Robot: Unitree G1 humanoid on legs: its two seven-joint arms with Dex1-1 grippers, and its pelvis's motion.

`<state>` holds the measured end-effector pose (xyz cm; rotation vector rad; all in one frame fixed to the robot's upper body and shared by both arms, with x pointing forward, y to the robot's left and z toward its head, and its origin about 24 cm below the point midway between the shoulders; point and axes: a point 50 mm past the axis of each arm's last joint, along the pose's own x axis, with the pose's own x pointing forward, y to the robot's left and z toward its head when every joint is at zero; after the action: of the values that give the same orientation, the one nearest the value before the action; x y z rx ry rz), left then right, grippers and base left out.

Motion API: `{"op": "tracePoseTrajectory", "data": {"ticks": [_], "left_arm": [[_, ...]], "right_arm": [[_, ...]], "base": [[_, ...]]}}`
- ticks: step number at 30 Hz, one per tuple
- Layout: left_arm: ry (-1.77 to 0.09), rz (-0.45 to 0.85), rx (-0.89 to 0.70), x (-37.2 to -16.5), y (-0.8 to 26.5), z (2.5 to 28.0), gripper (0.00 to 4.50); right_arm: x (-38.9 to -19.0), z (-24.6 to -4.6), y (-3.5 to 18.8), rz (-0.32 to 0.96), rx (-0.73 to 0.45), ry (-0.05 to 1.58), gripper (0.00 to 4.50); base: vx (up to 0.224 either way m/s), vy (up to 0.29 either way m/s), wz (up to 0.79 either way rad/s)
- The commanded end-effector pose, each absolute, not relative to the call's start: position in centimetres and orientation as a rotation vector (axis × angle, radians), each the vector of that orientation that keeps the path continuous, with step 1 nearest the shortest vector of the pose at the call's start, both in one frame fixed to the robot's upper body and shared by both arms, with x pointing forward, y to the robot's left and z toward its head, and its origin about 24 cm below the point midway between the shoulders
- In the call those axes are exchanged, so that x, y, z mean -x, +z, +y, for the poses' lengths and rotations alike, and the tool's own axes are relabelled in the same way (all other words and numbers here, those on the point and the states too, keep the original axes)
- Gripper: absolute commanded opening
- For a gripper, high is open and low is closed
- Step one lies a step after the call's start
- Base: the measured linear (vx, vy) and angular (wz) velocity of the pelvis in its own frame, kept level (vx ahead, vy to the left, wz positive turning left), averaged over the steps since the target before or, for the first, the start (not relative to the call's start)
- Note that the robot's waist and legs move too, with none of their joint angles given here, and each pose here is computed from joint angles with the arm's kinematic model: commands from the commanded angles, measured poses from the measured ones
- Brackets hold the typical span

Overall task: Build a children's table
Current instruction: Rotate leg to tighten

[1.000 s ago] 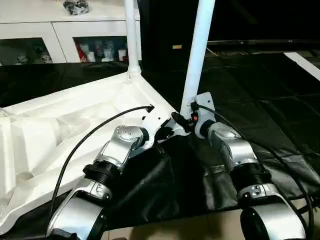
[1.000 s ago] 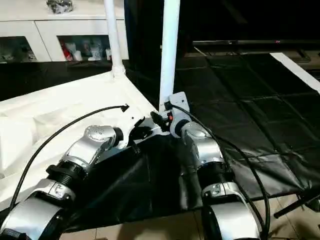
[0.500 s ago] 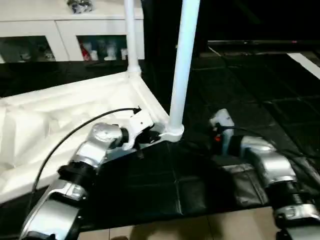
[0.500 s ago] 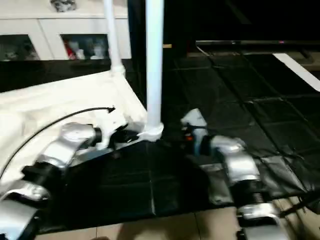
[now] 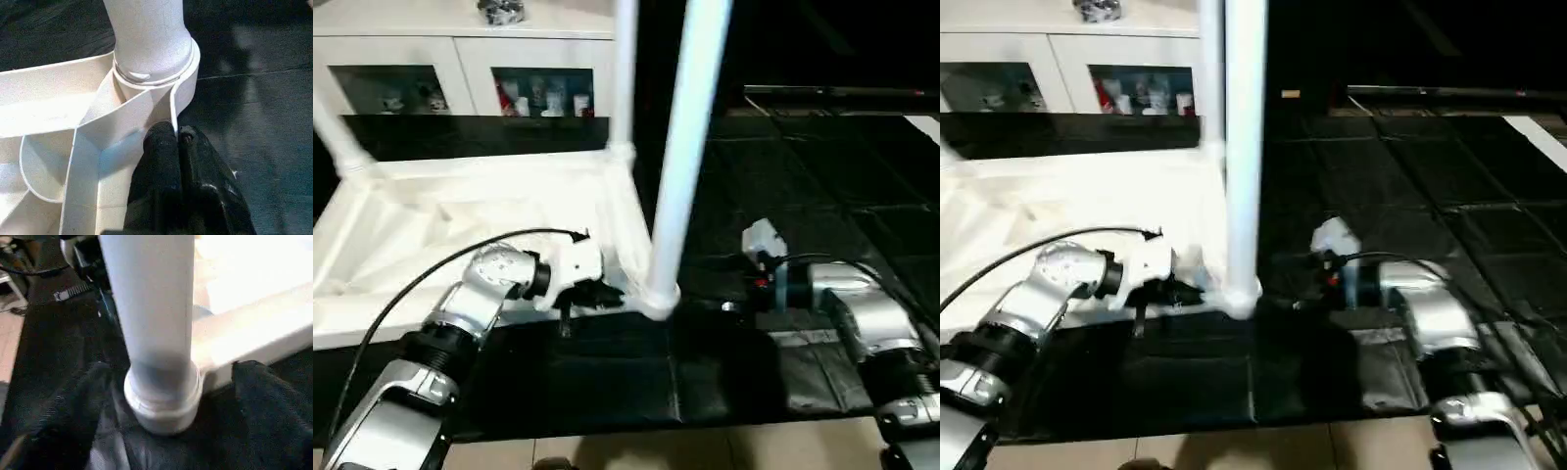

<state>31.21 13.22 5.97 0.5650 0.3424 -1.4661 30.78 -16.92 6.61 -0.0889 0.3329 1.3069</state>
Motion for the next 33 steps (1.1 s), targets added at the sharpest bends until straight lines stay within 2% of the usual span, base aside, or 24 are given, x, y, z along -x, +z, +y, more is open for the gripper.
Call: {"op": "tracePoseTrajectory", "data": {"ticks": [1,6,8,24,33], "left_arm": [[-1.564,0.336,-0.617,-30.6,5.9,12.1,0.00],[-1.584,0.342,-0.626,-30.5,5.9,12.1,0.00],[-1.586,0.344,-0.627,-30.5,5.9,12.1,0.00],[-1.586,0.368,-0.618,-30.4,5.6,12.4,0.00],[-1.567,0.371,-0.601,-30.6,5.6,12.4,0.00]], "right_arm": [[-30.9,-16.5,7.0,0.324,0.085,1.355,3.85],[-30.6,-15.7,6.8,0.344,0.073,1.433,3.37],[-30.6,-15.6,6.7,0.349,0.068,1.447,3.33],[-31.1,-14.3,6.2,0.348,0.018,1.472,2.05],[-30.8,-14.2,5.8,0.360,0.004,1.492,1.96]], "base": [[0.000,0.000,0.00],[0.000,0.000,0.00],[0.000,0.000,0.00],[0.000,0.000,0.00],[0.000,0.000,0.00]]}}
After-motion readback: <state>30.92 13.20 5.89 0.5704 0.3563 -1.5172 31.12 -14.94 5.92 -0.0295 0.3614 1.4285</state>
